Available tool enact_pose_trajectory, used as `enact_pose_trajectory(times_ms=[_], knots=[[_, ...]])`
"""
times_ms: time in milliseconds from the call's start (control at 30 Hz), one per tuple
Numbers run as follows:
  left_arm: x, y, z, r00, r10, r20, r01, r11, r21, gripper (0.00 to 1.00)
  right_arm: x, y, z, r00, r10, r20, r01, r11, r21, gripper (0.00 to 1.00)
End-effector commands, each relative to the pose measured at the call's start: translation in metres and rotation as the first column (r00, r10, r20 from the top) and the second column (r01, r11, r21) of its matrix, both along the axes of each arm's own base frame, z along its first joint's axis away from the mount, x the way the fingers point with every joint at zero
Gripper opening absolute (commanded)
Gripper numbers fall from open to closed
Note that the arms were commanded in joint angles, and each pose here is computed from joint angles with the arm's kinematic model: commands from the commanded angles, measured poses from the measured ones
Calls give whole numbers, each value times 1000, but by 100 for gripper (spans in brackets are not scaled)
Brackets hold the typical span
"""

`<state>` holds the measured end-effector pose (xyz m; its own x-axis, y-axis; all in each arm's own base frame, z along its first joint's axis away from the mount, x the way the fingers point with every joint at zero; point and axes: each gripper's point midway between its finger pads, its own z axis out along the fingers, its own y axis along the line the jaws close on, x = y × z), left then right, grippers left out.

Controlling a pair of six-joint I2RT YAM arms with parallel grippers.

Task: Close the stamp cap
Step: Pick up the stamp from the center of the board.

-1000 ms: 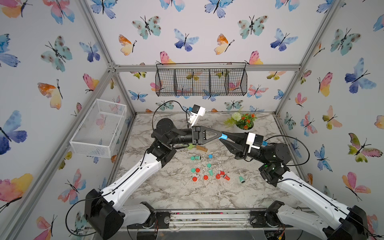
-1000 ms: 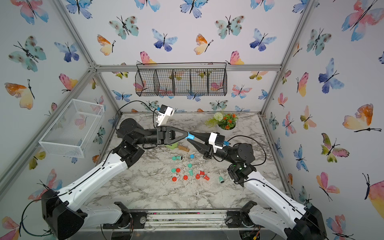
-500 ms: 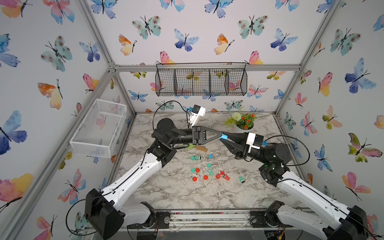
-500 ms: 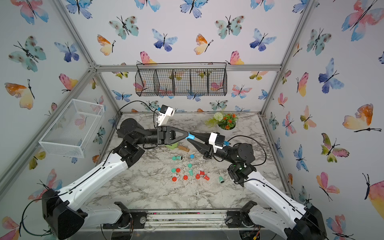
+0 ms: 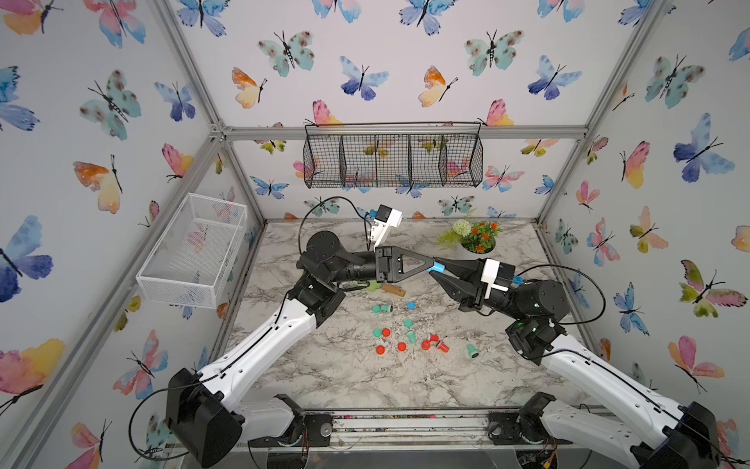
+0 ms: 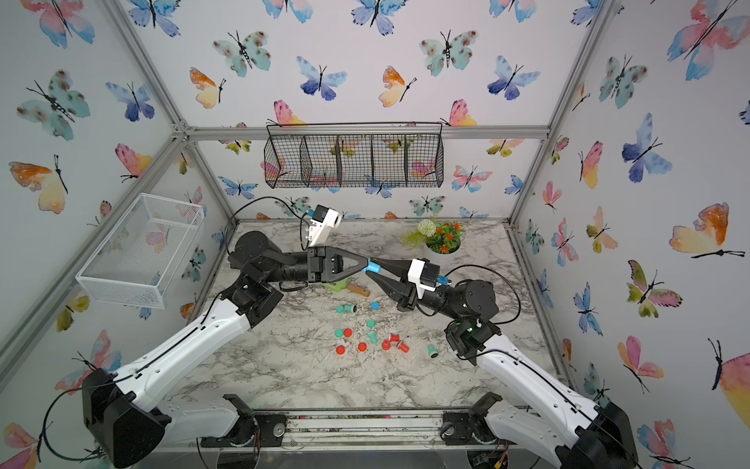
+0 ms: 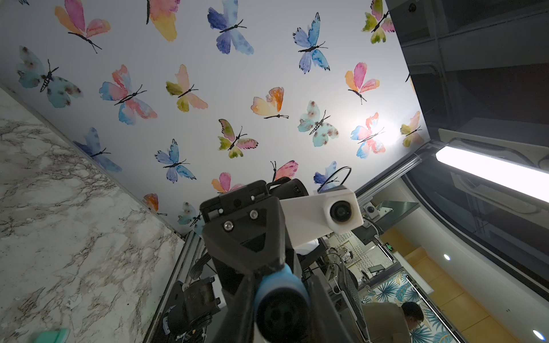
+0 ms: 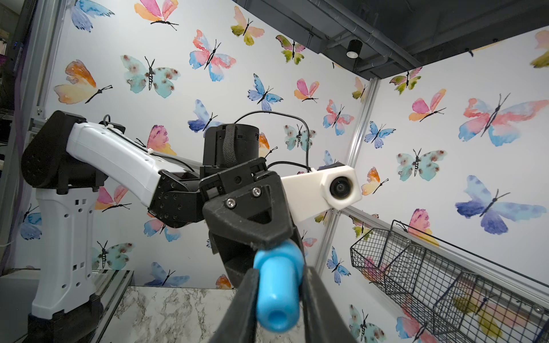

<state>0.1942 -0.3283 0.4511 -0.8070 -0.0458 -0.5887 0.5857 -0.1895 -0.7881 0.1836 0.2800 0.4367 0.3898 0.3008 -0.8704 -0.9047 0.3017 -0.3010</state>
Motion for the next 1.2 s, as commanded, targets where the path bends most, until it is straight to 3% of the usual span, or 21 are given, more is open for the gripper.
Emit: enact_pose_trajectory(times_ms=[0,467,800,1033,1167], knots=[[-5,-1,4,999,-19,26,19,1000,-13,10,-7,-5,15,1000,5,28,-6,999,34,28],[-5,-2,4,1000,-21,22,21,1000,-12,10,-9,-4,17,999,18,34,-19,999,30,26],[-2,-4,0,1000,-5,13,5,1000,2,12,-8,-3,15,1000,22,21,-22,1000,22,13],[10,0,-1,995,85,49,-88,995,55,55,-1,-1,4,1000,2,-29,-2,1000,-6,13],[29,17,-4,979,187,77,-194,976,95,63,8,2,-7,996,-27,-88,23,999,-47,13]])
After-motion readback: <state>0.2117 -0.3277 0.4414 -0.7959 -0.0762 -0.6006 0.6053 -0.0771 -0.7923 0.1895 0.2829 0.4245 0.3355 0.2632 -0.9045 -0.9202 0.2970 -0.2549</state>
